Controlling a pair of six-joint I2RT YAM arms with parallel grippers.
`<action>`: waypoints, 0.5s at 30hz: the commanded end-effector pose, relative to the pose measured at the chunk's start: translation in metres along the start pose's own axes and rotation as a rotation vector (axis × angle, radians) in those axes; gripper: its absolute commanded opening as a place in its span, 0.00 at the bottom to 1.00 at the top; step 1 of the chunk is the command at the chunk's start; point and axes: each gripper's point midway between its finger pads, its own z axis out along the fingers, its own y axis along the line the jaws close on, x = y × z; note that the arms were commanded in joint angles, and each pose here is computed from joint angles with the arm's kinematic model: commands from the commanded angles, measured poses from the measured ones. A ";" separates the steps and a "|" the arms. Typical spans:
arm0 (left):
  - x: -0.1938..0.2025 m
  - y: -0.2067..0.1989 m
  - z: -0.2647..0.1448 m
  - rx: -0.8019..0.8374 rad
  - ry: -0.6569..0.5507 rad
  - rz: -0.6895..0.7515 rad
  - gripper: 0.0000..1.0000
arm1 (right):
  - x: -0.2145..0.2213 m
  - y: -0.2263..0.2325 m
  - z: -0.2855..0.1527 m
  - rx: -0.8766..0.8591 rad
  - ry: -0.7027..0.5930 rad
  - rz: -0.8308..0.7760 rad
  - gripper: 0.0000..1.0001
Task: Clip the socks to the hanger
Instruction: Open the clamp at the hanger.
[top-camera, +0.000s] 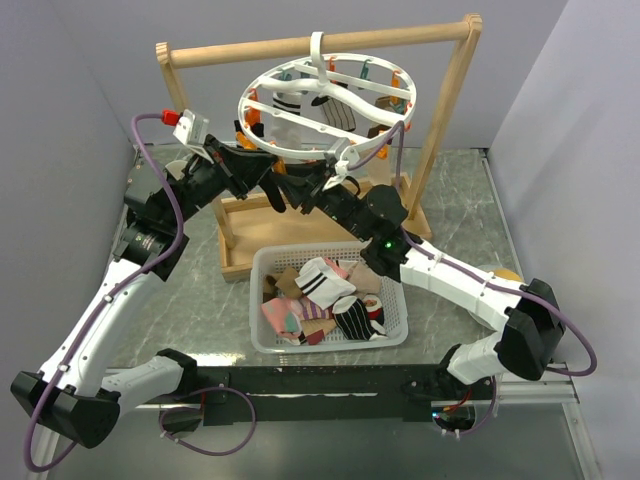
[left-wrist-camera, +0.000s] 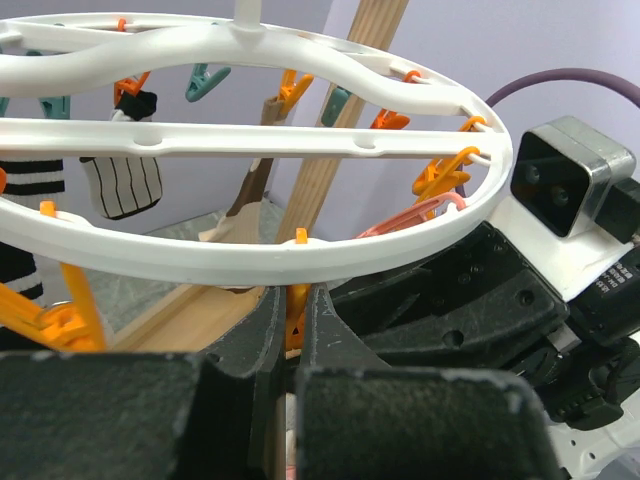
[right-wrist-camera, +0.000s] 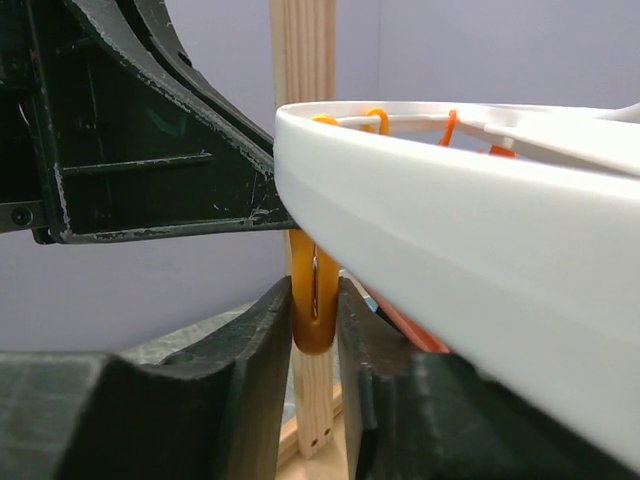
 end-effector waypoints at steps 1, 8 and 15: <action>-0.028 -0.017 0.000 0.048 -0.078 0.007 0.01 | -0.023 0.006 -0.003 -0.002 -0.055 -0.008 0.37; -0.027 -0.016 -0.004 0.044 -0.069 0.018 0.01 | -0.002 0.011 -0.057 0.014 0.008 0.030 0.41; -0.025 -0.017 -0.007 0.046 -0.059 0.031 0.01 | 0.094 0.013 -0.122 0.095 0.256 0.227 0.42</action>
